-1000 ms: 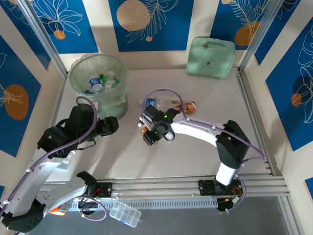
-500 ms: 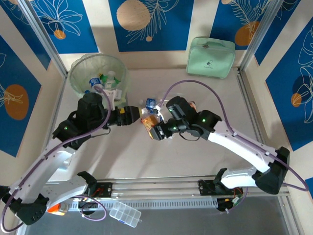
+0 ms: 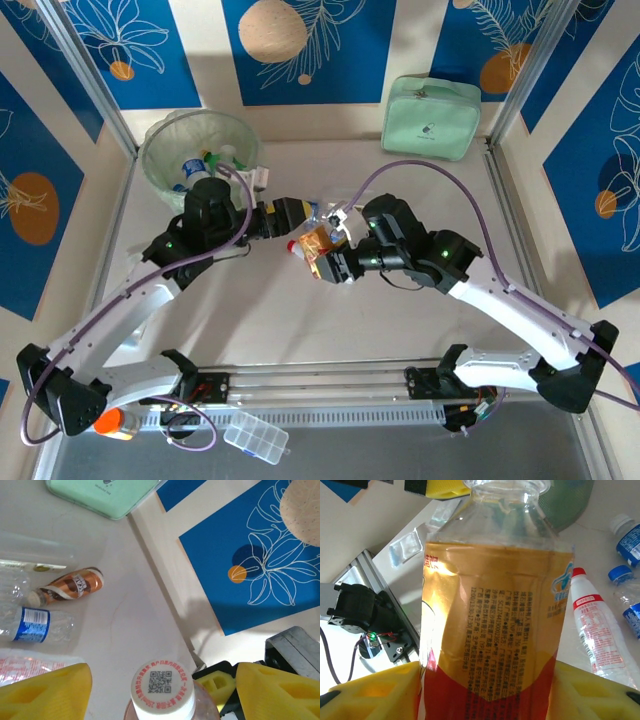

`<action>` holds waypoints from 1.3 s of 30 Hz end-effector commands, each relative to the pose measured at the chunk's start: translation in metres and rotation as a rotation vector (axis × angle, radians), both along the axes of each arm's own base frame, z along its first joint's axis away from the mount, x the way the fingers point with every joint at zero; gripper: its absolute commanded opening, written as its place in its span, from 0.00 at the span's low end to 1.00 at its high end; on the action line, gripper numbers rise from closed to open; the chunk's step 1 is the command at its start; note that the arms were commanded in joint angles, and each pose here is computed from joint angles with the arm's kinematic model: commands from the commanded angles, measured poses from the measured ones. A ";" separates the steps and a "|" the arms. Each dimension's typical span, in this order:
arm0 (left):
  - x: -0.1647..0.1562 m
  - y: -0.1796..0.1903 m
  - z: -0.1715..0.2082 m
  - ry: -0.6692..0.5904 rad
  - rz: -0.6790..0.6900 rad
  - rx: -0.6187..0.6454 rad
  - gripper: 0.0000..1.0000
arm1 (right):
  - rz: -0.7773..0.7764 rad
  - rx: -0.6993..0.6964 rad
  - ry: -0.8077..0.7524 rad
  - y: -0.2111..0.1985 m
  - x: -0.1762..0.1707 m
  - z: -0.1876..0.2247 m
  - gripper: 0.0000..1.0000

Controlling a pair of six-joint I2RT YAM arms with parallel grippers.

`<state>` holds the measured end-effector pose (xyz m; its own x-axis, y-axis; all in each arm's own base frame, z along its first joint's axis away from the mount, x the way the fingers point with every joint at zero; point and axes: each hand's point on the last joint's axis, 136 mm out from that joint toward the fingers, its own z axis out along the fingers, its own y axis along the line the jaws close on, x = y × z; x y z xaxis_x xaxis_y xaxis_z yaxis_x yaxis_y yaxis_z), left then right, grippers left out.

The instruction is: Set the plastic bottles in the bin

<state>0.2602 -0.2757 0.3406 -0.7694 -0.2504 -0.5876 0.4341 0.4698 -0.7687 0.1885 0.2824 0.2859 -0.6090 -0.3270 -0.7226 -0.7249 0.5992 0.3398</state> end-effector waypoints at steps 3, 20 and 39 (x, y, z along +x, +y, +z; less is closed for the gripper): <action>-0.008 -0.021 0.022 -0.030 -0.104 -0.134 0.68 | -0.031 0.053 -0.027 -0.002 0.009 0.018 0.55; 0.006 -0.024 -0.012 0.044 -0.075 -0.027 0.46 | 0.013 0.087 -0.038 0.006 0.009 0.029 0.55; 0.009 -0.027 -0.015 0.050 -0.082 -0.016 0.18 | 0.022 0.073 -0.008 0.001 0.002 0.021 0.55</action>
<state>0.2706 -0.2997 0.3248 -0.8180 -0.2153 -0.5334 0.4152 0.4208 -0.8066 0.1953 0.2797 0.2882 -0.6315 -0.3072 -0.7119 -0.7077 0.6036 0.3672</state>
